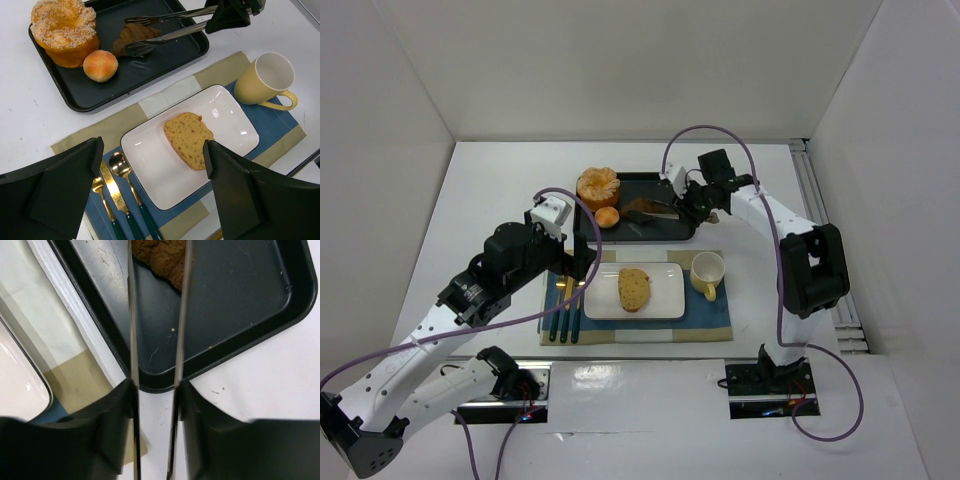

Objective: Place the bread

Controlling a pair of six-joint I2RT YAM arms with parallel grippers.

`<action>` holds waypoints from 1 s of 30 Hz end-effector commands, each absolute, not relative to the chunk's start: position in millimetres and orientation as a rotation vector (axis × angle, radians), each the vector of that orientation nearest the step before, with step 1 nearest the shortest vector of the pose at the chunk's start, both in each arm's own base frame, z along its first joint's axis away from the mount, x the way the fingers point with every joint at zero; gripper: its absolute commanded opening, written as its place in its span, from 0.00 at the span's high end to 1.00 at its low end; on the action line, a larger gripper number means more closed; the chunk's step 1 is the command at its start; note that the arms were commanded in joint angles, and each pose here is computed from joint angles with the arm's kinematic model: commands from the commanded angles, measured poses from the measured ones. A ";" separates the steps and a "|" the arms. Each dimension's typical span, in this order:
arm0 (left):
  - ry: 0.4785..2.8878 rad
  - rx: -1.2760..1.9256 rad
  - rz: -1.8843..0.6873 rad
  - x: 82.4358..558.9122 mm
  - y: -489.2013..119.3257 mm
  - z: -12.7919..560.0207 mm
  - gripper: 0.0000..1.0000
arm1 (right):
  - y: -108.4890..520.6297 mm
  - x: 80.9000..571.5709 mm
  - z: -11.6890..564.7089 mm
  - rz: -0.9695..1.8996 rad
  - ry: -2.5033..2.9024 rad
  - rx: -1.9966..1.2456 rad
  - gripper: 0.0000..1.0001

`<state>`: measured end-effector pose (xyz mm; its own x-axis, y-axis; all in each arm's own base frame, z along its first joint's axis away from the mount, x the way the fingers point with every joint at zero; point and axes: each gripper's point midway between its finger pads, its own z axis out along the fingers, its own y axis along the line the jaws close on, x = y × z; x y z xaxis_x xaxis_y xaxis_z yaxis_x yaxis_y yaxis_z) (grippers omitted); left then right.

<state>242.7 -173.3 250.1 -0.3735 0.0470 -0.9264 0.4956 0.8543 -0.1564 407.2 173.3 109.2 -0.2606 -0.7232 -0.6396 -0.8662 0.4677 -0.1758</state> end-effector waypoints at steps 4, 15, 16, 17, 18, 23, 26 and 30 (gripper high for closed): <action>1.860 0.408 -0.489 246.7 -173.2 260.1 0.00 | 174.0 417.1 143.2 0.275 1.985 -1.280 0.71; 1.860 0.408 -0.489 246.7 -173.2 260.1 0.00 | 172.7 354.5 217.6 0.390 1.782 -1.317 0.76; 1.860 0.408 -0.489 246.7 -173.2 260.1 0.00 | 171.9 340.7 224.8 0.408 1.766 -1.331 0.76; 1.860 0.408 -0.489 246.7 -173.2 260.1 0.00 | 172.1 330.0 223.0 0.429 1.750 -1.368 0.76; 1.860 0.408 -0.489 246.7 -173.2 260.1 0.00 | 176.9 318.8 227.4 0.480 1.719 -1.392 0.76; 1.860 0.408 -0.489 246.7 -173.2 260.1 0.00 | 173.2 268.7 214.7 0.610 1.746 -1.490 0.76; 1.860 0.401 -0.480 247.7 -171.9 260.1 0.00 | 174.0 246.9 206.0 0.672 1.775 -1.553 0.76; 1.860 0.401 -0.480 247.7 -171.9 260.1 0.00 | 181.0 225.6 192.1 0.737 1.805 -1.610 0.76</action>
